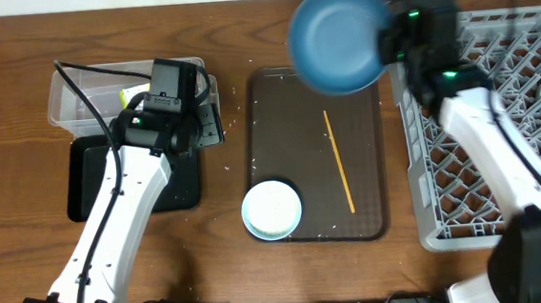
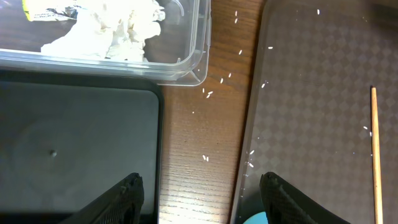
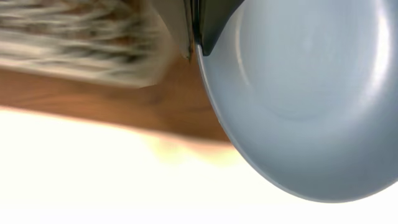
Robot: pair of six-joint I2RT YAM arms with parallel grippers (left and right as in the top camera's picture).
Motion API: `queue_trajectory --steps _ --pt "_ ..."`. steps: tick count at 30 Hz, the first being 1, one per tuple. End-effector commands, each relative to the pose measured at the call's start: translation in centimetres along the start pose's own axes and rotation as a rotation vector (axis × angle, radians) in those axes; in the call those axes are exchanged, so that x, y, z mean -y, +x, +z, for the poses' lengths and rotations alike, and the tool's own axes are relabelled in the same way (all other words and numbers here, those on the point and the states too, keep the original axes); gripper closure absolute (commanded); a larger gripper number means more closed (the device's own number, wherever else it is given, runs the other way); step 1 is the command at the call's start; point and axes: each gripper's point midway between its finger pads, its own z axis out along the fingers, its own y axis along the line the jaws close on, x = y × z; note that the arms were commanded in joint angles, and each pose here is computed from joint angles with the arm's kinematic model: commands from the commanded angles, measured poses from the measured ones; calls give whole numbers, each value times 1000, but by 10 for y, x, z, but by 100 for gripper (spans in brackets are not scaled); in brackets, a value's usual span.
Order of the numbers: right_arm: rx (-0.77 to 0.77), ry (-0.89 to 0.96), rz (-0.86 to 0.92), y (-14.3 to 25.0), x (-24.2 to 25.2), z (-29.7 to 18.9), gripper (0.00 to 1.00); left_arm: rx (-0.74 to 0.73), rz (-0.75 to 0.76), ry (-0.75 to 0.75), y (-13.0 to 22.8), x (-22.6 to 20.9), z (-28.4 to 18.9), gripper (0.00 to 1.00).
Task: Sort waste into correct bins and load items into the dishwasher rack
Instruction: 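Carry the blue plate right and stand it upright in the rack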
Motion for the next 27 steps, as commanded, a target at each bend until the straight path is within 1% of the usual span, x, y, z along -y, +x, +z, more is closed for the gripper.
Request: queue_trajectory --steps 1,5,7,11,14,17,24,27 --pt "42 269 -131 -23 68 -26 99 -1 -4 -13 0 -2 1 37" --pt "48 561 -223 -39 136 -55 99 -1 -3 -13 0 -2 1 37" --pt "21 729 -305 -46 170 -73 99 -1 -3 -13 0 -2 1 37" --pt "-45 889 -439 -52 206 -95 99 -1 -3 -13 0 -2 1 37" --pt "-89 949 -509 -53 228 -104 99 0 -3 -13 0 -2 1 37" --pt "-145 975 -549 -45 245 -105 99 -1 -3 -13 0 -2 1 37" --pt "-273 1067 -517 -11 283 -100 99 -1 1 -14 0 -2 1 37" --pt "-326 1106 -535 -1 295 -100 99 -1 1 -14 0 -2 1 37"
